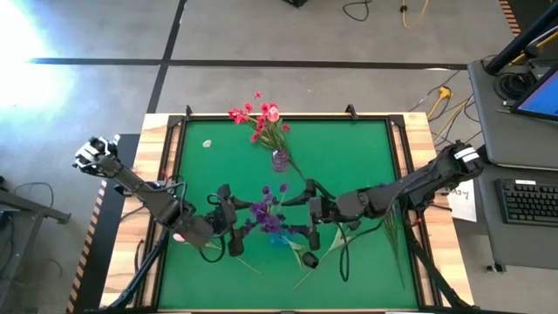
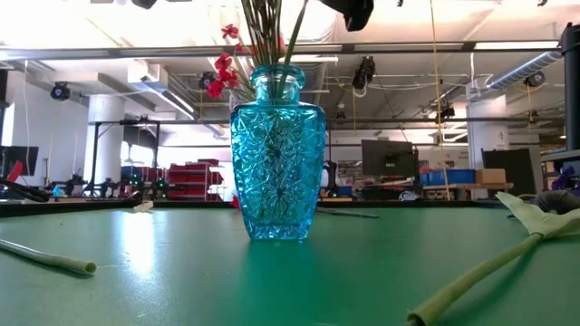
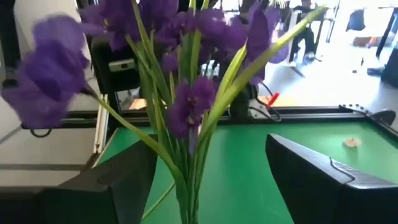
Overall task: Sort flowers into vase by color
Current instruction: Put the top purple flowers into the blue vase
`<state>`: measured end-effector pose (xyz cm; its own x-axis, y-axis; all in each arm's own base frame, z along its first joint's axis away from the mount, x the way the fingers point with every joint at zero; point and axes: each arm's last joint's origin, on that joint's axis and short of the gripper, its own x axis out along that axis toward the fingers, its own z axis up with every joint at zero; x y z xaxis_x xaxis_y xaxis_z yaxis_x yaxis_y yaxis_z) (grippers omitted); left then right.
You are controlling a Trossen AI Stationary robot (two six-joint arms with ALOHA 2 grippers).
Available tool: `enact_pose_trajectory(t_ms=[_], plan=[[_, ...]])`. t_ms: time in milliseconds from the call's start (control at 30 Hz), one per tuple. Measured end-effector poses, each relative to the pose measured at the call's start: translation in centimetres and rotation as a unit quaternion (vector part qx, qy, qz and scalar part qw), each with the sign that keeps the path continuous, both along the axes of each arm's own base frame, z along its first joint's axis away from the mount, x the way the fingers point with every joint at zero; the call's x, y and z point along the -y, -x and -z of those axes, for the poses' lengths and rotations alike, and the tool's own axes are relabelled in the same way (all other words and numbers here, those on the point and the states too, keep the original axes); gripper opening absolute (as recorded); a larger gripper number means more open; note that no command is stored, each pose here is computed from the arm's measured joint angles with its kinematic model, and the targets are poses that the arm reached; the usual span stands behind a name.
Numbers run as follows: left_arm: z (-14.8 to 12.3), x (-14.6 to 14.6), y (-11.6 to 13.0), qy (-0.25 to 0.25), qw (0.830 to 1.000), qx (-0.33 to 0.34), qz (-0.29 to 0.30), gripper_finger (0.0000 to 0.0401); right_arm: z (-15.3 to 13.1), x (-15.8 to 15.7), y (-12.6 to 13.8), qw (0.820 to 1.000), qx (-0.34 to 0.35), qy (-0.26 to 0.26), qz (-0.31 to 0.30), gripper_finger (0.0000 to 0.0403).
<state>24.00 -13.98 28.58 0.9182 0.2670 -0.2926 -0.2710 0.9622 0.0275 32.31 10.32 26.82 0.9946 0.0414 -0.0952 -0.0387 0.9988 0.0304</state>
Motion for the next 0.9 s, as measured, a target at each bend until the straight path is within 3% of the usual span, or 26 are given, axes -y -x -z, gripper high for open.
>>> enact_pose_trajectory(t_ms=[233,567,900], plan=[[0.3,0.2,1.2,0.015,1.000,-0.027,0.003,0.0213,-1.0,0.3,0.8,0.999,-0.047,-0.008,0.003,0.0297],[0.3,0.2,1.7,0.030,0.999,-0.041,0.019,0.0213,-2.2,0.5,1.4,0.999,-0.051,-0.011,0.003,0.0295],[1.2,0.7,2.2,0.128,0.981,-0.116,0.090,0.0213,-2.5,0.8,2.3,0.997,-0.076,-0.028,0.008,0.0304]])
